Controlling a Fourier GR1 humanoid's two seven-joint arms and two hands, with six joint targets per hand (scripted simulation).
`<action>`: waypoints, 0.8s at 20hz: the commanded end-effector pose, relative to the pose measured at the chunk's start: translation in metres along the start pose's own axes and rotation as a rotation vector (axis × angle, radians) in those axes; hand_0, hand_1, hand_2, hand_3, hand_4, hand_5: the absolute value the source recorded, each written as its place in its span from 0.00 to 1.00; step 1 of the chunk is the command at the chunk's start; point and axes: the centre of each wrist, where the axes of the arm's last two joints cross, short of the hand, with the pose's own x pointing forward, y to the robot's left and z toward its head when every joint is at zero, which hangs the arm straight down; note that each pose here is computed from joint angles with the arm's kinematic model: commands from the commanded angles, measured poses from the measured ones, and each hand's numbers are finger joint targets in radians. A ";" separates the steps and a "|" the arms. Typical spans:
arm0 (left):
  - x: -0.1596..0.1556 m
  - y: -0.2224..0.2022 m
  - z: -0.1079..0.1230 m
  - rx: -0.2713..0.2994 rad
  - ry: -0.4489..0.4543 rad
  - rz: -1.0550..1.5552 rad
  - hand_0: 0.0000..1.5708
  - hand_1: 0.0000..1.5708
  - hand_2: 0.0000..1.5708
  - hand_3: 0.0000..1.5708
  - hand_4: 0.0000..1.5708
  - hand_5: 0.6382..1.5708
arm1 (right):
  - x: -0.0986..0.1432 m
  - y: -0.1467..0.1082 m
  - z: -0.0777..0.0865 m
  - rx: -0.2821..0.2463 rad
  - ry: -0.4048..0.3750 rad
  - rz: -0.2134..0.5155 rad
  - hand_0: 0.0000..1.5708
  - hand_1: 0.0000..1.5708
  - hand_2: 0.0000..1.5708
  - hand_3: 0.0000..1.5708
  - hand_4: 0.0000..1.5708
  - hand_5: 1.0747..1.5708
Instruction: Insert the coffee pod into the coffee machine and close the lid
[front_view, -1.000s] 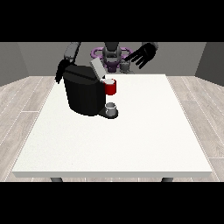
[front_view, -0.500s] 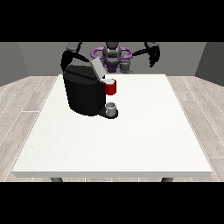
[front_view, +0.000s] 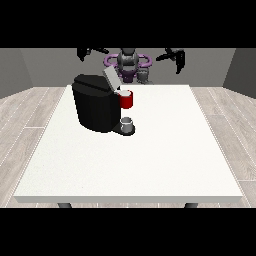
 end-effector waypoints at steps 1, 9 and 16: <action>0.008 -0.008 0.002 -0.034 0.009 0.014 0.00 0.00 0.00 0.00 0.26 1.00 | 0.012 -0.006 -0.007 0.013 -0.053 0.049 0.00 0.00 0.00 0.00 0.15 1.00; 0.052 -0.014 -0.001 -0.071 -0.132 0.004 0.00 0.00 0.00 0.00 0.24 1.00 | 0.039 -0.027 -0.041 -0.059 -0.023 -0.019 0.00 0.00 0.00 0.00 0.11 1.00; 0.066 -0.011 0.011 0.024 -0.226 -0.043 0.00 0.00 0.00 0.00 0.18 1.00 | 0.072 -0.019 -0.064 -0.019 -0.089 -0.174 0.00 0.00 0.00 0.00 0.06 1.00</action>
